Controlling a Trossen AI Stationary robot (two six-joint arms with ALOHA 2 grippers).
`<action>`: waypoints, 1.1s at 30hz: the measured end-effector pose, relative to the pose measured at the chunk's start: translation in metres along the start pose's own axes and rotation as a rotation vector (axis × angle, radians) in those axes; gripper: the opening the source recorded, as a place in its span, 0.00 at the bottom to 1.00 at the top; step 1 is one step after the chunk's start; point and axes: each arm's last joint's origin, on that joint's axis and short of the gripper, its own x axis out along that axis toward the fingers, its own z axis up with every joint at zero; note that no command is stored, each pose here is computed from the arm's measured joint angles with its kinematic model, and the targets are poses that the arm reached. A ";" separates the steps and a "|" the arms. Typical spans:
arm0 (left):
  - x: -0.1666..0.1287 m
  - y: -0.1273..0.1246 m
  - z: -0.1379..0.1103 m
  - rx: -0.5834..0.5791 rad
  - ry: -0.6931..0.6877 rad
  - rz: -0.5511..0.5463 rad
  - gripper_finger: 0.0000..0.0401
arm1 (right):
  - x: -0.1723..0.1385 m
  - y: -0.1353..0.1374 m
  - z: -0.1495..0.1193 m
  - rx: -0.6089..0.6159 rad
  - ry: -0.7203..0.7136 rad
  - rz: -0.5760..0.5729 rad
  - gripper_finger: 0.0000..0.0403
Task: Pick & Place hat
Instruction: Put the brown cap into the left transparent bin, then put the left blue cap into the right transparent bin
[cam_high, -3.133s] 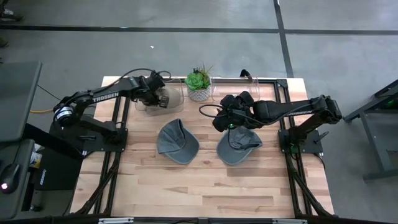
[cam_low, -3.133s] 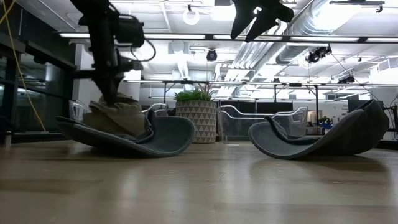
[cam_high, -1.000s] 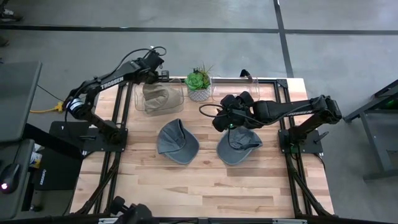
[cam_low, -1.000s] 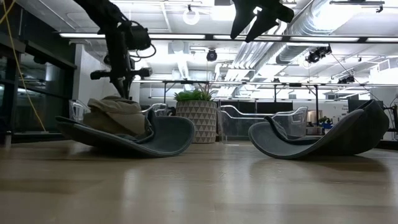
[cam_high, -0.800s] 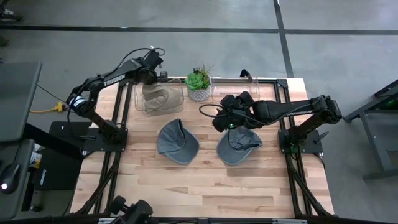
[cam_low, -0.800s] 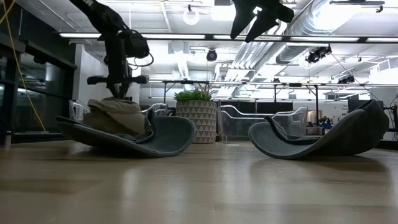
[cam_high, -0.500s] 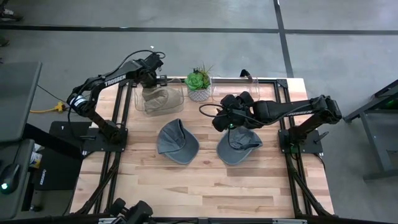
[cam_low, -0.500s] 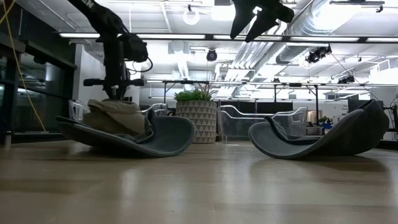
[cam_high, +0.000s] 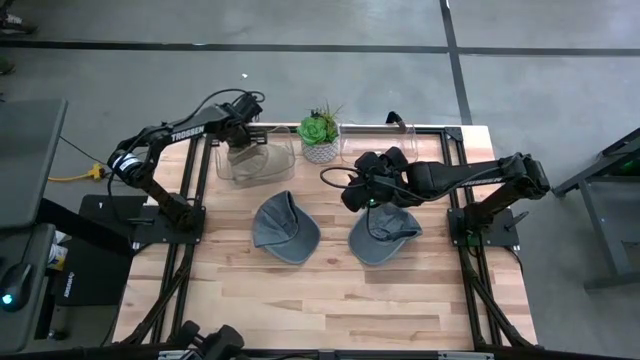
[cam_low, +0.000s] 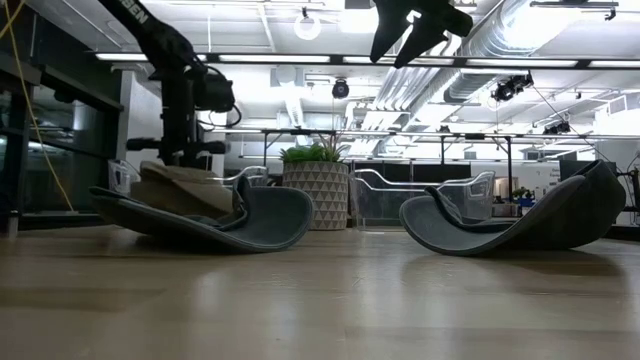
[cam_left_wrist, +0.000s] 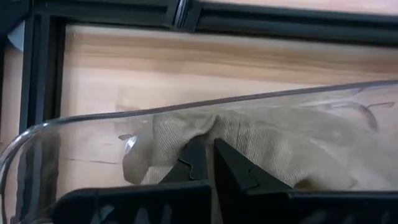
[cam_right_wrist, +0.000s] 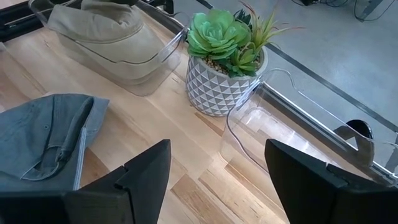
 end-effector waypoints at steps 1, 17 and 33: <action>-0.001 -0.001 0.001 -0.001 -0.004 -0.004 0.00 | 0.000 0.000 0.000 0.000 0.002 0.002 0.63; -0.036 -0.008 0.022 0.041 -0.007 -0.036 0.00 | 0.000 0.000 0.000 0.000 0.004 0.005 0.64; -0.124 -0.006 -0.007 0.122 0.015 -0.407 0.00 | 0.001 0.003 -0.002 -0.037 0.103 0.128 0.64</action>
